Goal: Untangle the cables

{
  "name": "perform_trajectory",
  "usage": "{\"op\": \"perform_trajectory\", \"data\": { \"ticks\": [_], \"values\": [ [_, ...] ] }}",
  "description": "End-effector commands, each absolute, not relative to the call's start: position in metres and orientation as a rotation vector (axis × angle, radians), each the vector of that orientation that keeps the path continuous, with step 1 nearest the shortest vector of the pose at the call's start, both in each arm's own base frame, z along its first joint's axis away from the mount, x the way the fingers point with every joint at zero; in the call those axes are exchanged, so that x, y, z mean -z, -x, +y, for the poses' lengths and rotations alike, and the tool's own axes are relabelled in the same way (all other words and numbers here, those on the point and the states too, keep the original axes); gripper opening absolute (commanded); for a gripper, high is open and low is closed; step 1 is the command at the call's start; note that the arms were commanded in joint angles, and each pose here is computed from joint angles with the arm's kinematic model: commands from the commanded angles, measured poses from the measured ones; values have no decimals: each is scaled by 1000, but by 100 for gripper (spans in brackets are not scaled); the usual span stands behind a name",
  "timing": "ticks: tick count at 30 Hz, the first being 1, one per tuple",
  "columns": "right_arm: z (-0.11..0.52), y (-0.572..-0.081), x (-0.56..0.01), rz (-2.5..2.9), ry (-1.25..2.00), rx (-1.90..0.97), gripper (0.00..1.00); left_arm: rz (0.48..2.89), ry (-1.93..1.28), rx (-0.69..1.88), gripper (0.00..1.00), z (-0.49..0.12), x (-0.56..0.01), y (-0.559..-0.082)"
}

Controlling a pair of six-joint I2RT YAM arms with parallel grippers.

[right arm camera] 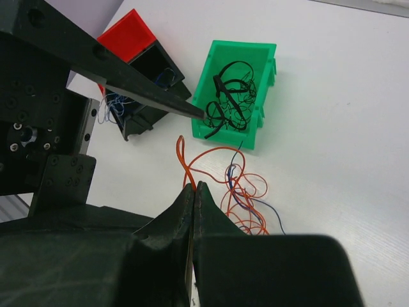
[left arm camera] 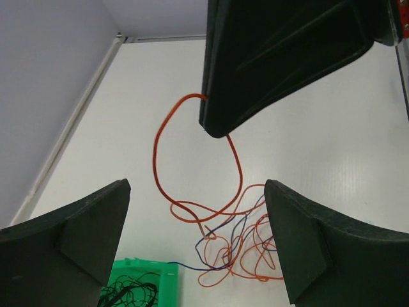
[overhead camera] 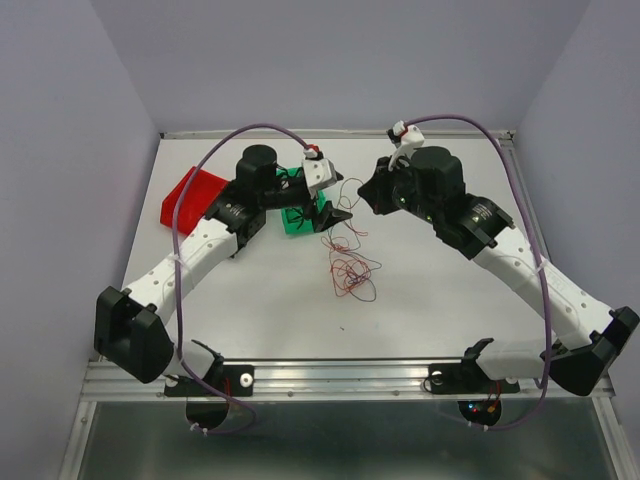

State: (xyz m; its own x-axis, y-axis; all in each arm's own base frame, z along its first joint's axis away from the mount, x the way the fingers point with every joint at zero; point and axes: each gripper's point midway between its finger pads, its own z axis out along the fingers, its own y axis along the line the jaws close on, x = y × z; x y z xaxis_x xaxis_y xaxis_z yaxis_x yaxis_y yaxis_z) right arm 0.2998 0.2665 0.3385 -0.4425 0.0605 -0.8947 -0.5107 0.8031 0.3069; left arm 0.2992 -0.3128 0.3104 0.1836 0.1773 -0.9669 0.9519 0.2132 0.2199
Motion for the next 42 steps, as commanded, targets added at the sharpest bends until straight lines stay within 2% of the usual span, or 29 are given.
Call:
{"op": "perform_trajectory", "data": {
  "ticks": [1, 4, 6, 7, 8, 12, 16, 17, 18, 20, 21, 22, 25, 28, 30, 33, 35, 36, 42],
  "values": [
    [268, -296, -382, 1810, 366, -703, 1, 1124, -1324, 881, 98, -316, -334, -274],
    [270, -295, -385, 1799, 375, -718, 1, 1142, -1337, 924, 97, -318, -326, -270],
    [274, -292, -387, 1793, 388, -747, 0, 1159, -1338, 933, 92, -321, -322, -272],
    [274, -291, -389, 1784, 386, -758, 0, 1178, -1338, 938, 89, -323, -315, -276],
    [275, -290, -391, 1778, 386, -766, 0, 1195, -1331, 926, 82, -324, -313, -280],
    [277, -287, -401, 1747, 379, -802, 1, 1223, -1336, 893, 70, -329, -303, -289],
    [278, -284, -402, 1738, 382, -820, 0, 1272, -1304, 854, 25, -331, -298, -301],
    [276, -284, -399, 1741, 380, -814, 1, 1281, -1299, 851, 2, -332, -297, -303],
    [274, -282, -397, 1742, 382, -812, 1, 1296, -1282, 833, 0, -330, -297, -307],
    [265, -283, -385, 1753, 349, -770, 16, 1306, -1250, 817, 0, -329, -305, -312],
    [263, -282, -383, 1740, 342, -771, 27, 1308, -1242, 814, 0, -329, -309, -312],
    [256, -285, -379, 1738, 308, -741, 54, 1310, -1223, 812, 0, -327, -316, -312],
    [231, -284, -359, 1699, 202, -678, 90, 1343, -1150, 765, 0, -318, -342, -319],
    [215, -278, -346, 1634, 150, -669, 100, 1312, -1064, 760, 0, -307, -388, -322],
    [217, -274, -336, 1617, 173, -690, 100, 1356, -1027, 830, 0, -300, -402, -315],
    [243, -268, -323, 1537, 282, -803, 100, 1311, -995, 888, 0, -292, -455, -300],
    [260, -273, -290, 1571, 345, -831, 100, 1297, -993, 945, 0, -292, -470, -285],
    [269, -273, -295, 1530, 365, -870, 99, 1291, -982, 980, 0, -292, -480, -279],
    [296, -285, -280, 1516, 414, -933, 98, 1238, -1006, 1046, 0, -287, -501, -256]
  ]
}}
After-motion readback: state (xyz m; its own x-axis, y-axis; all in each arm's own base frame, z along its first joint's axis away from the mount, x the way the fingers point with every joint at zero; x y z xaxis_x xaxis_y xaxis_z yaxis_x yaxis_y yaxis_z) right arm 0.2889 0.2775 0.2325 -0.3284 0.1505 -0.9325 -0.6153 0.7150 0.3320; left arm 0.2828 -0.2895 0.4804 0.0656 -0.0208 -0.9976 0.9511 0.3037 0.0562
